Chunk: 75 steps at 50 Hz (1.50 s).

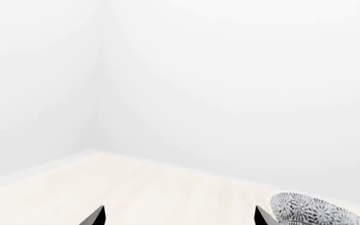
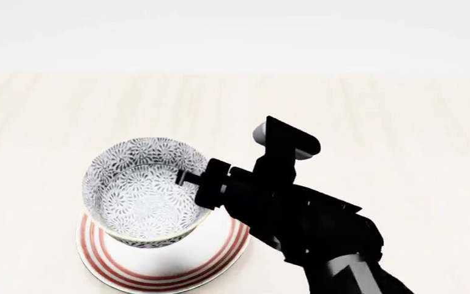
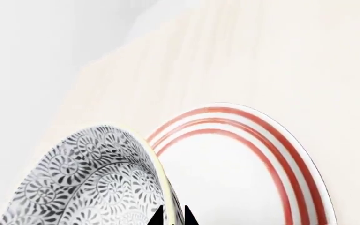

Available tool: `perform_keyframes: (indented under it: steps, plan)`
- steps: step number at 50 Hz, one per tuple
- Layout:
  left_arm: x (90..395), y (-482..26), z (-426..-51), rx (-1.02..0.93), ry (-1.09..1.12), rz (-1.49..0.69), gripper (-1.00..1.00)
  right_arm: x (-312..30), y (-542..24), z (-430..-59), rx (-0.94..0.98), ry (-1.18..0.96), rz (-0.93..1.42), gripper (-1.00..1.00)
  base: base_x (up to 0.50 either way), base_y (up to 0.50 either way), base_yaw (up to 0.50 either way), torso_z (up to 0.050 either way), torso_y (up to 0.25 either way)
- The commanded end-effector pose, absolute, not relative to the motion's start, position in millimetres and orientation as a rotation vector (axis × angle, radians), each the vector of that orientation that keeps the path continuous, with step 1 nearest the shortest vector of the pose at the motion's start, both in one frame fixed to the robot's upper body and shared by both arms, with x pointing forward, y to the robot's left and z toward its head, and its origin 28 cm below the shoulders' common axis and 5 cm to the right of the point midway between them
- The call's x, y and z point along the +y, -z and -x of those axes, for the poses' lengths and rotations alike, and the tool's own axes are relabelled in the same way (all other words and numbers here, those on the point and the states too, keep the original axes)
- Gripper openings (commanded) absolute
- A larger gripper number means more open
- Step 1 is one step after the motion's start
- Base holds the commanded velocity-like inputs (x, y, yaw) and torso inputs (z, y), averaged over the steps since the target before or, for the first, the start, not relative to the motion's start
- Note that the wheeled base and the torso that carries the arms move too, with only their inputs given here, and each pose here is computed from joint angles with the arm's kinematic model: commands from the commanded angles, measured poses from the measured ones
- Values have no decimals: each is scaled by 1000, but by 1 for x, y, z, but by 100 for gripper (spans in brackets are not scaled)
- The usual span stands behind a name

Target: Put the bowl on the plate.

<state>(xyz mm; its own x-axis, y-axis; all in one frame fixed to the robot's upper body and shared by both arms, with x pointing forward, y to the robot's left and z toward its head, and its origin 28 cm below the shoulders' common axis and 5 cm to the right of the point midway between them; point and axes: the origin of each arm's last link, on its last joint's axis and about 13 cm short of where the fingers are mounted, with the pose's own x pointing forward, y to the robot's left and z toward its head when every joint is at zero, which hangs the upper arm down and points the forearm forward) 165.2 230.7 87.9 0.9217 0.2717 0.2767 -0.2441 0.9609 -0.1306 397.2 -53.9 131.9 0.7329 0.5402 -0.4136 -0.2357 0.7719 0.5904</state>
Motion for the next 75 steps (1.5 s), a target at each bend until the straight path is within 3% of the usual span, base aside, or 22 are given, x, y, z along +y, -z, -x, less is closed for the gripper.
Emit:
perform_keyframes:
  steps: [1, 39, 40, 48, 54, 55, 57, 58, 60, 67, 75]
  plan:
    - [233, -91, -151, -306, -276, 95, 100, -42, -115, -391, 616, -462, -511, -100, 0, 0, 0, 0, 10]
    - [232, -93, -145, -310, -276, 91, 100, -51, -98, -390, 578, -349, -539, -100, 0, 0, 0, 0, 0]
    - [232, -93, -145, -310, -276, 91, 100, -51, -97, -389, 578, -347, -534, 100, 0, 0, 0, 0, 0]
    - [232, -92, -146, -307, -275, 92, 100, -50, -100, -392, 501, -490, -512, 100, 0, 0, 0, 0, 0]
    - [231, -92, -147, -306, -271, 91, 100, -61, -116, -404, 184, -516, -546, 100, 0, 0, 0, 0, 0]
    - [231, -93, -147, -307, -269, 91, 100, -100, -131, -406, 77, -358, -494, 100, 0, 0, 0, 0, 0]
    - [230, -94, -147, -310, -266, 89, 100, -123, -142, -390, -101, -291, -455, 100, 0, 0, 0, 0, 0]
    - [230, -94, -147, -310, -264, 89, 100, -112, -145, -377, -150, -328, -489, 100, 0, 0, 0, 0, 0]
    - [229, -94, -147, -312, -262, 88, 100, -82, -147, -343, -110, -446, -582, 100, 0, 0, 0, 0, 0]
    - [228, -97, -146, -327, -247, 87, 100, -90, -156, -285, -304, -413, -558, 100, 0, 0, 0, 0, 0]
    - [221, -98, -148, -328, -227, 59, 100, -99, -154, -247, -377, -371, -473, 100, 0, 0, 0, 0, 0]
